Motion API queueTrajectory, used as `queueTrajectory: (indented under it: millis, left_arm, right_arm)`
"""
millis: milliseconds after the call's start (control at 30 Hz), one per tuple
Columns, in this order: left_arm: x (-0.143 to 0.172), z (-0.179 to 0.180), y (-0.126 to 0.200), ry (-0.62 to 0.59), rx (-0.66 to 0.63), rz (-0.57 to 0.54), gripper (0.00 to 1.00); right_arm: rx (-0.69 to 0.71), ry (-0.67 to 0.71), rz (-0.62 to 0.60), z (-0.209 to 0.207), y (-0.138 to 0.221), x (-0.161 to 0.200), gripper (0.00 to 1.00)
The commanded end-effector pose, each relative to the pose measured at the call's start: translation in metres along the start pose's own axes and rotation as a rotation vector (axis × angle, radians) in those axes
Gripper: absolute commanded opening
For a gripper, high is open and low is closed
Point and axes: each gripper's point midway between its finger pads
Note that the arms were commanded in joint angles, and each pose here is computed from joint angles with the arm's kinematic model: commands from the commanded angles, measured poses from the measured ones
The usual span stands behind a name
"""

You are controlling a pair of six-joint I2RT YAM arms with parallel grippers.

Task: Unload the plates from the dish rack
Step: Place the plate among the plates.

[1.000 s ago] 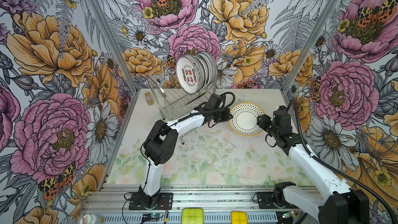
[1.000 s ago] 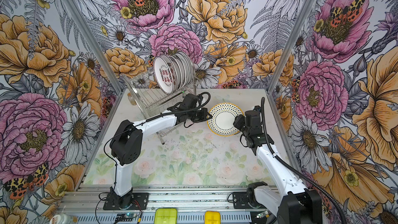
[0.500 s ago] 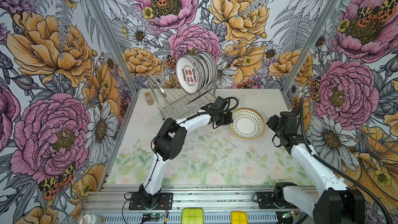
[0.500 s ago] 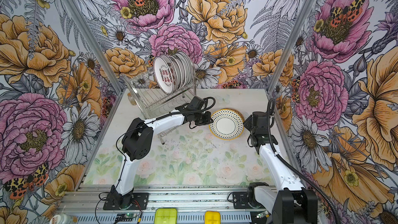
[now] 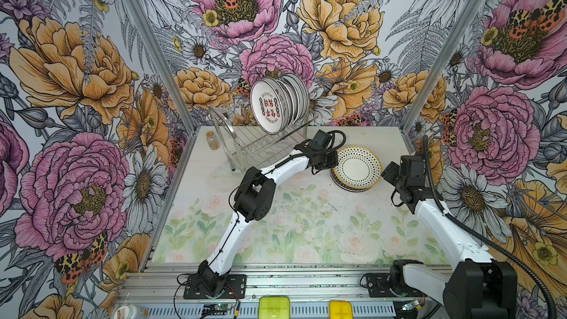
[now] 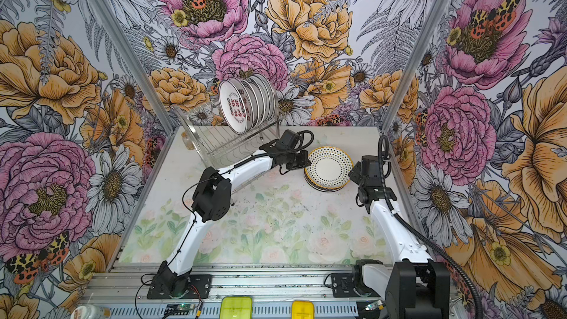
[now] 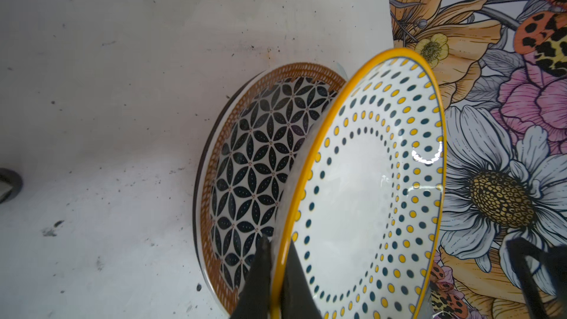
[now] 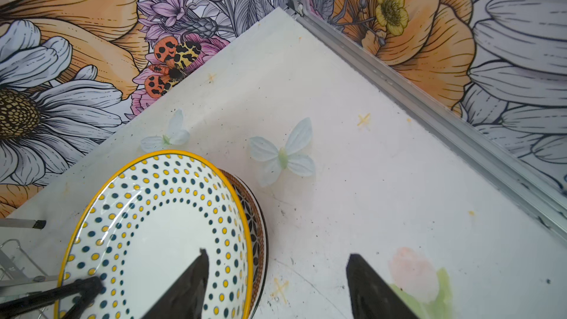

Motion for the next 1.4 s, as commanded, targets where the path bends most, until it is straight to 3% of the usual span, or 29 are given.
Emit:
queueTrajectory:
  millis: [0,433,567,667,700,900,1033,1167,1233,1367]
  left_arm:
    - [-0.028,-0.026,0.015,-0.035,0.053,-0.075,0.00]
    - [-0.025,-0.005,0.002,-0.034,-0.010,-0.055,0.00]
    - [-0.023,-0.001,0.002,-0.036,-0.031,-0.050,0.14]
    - [-0.022,0.002,0.003,-0.037,-0.049,-0.049,0.39]
    - [-0.022,0.004,0.005,-0.033,-0.067,-0.052,0.42]
    - [-0.026,0.001,0.009,-0.038,-0.064,-0.060,0.56]
    - [-0.026,0.006,0.025,-0.059,-0.150,-0.073,0.62]
    - [-0.026,0.014,0.048,-0.075,-0.239,-0.109,0.68]
    - [-0.027,0.018,0.062,-0.080,-0.277,-0.119,0.78]
    - [-0.024,0.022,0.092,-0.117,-0.347,-0.147,0.80]
  right_arm:
    - [-0.047,0.038,-0.032,0.015,0.008,-0.017,0.74]
    - [-0.137,0.071,-0.030,0.041,0.016,-0.031,0.79]
    - [-0.167,0.074,-0.046,0.050,0.023,-0.038,0.80]
    - [-0.194,0.086,-0.067,0.057,0.031,-0.046,0.81]
    - [-0.203,0.090,-0.077,0.060,0.034,-0.049,0.81]
    - [-0.285,0.106,-0.112,0.084,0.053,-0.061,0.84]
    - [-0.344,0.159,-0.153,0.107,0.073,-0.070,0.99]
    - [-0.402,0.194,-0.187,0.131,0.093,-0.077,0.99]
    - [-0.438,0.230,-0.206,0.149,0.105,-0.078,0.99]
    - [-0.463,0.344,-0.298,0.185,0.131,-0.084,0.99]
Point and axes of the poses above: each gripper's point midway between its finger pads, its own y axis back along the fingers, its own z axis along the line the jaws close on, x = y × z, and after that the axes turned 9 degrees about -y, right-handed
